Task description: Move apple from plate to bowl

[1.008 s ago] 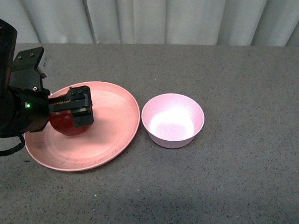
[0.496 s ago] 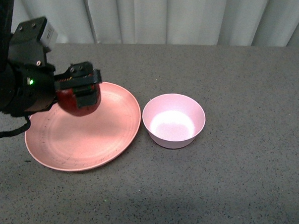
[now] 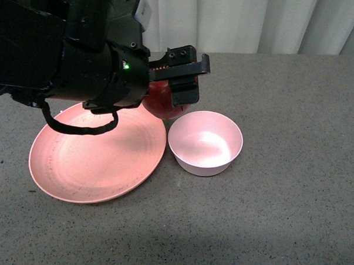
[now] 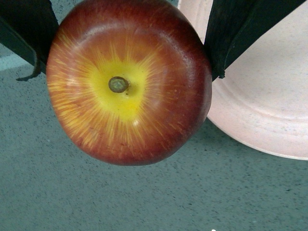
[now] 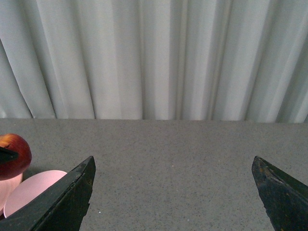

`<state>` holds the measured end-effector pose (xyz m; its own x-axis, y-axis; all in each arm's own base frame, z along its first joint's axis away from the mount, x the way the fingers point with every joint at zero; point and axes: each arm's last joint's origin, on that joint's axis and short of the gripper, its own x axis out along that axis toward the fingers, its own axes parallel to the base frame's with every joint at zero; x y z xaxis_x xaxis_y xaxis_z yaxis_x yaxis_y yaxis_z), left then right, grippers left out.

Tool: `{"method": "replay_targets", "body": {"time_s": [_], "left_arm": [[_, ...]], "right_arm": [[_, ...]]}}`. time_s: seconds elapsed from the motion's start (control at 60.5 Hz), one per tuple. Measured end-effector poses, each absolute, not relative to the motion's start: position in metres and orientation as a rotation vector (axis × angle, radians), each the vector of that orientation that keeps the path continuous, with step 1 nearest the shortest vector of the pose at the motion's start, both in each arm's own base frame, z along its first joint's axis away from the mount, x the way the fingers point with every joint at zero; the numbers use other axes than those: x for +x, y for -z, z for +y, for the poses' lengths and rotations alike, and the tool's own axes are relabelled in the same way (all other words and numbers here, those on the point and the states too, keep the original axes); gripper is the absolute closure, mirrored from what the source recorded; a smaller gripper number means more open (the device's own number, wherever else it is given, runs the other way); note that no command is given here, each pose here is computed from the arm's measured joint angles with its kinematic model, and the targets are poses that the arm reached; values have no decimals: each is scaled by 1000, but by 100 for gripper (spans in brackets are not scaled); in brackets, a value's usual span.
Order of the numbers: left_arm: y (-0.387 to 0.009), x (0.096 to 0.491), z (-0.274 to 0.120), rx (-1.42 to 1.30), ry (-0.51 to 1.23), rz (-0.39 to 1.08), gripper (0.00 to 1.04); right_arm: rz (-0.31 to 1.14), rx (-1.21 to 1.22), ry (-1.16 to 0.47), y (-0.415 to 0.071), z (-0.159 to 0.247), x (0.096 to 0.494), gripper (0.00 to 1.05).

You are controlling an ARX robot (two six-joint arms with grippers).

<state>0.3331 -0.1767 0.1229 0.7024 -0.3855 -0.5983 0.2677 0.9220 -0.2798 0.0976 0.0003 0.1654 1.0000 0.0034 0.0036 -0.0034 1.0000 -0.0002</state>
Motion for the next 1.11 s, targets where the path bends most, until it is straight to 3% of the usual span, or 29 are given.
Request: {"method": "replay_targets", "body": {"time_s": [0.413, 1.024, 1.107], "left_arm": [[-99, 313, -214, -148, 474, 792, 31], [-82, 320, -223, -95, 449, 807, 31], [-82, 320, -223, -94, 449, 806, 20]], "right_arm": [[-4, 0, -3, -165, 0, 98, 9], [-4, 0, -3, -165, 0, 98, 9], [-4, 0, -3, -165, 0, 98, 9]]}}
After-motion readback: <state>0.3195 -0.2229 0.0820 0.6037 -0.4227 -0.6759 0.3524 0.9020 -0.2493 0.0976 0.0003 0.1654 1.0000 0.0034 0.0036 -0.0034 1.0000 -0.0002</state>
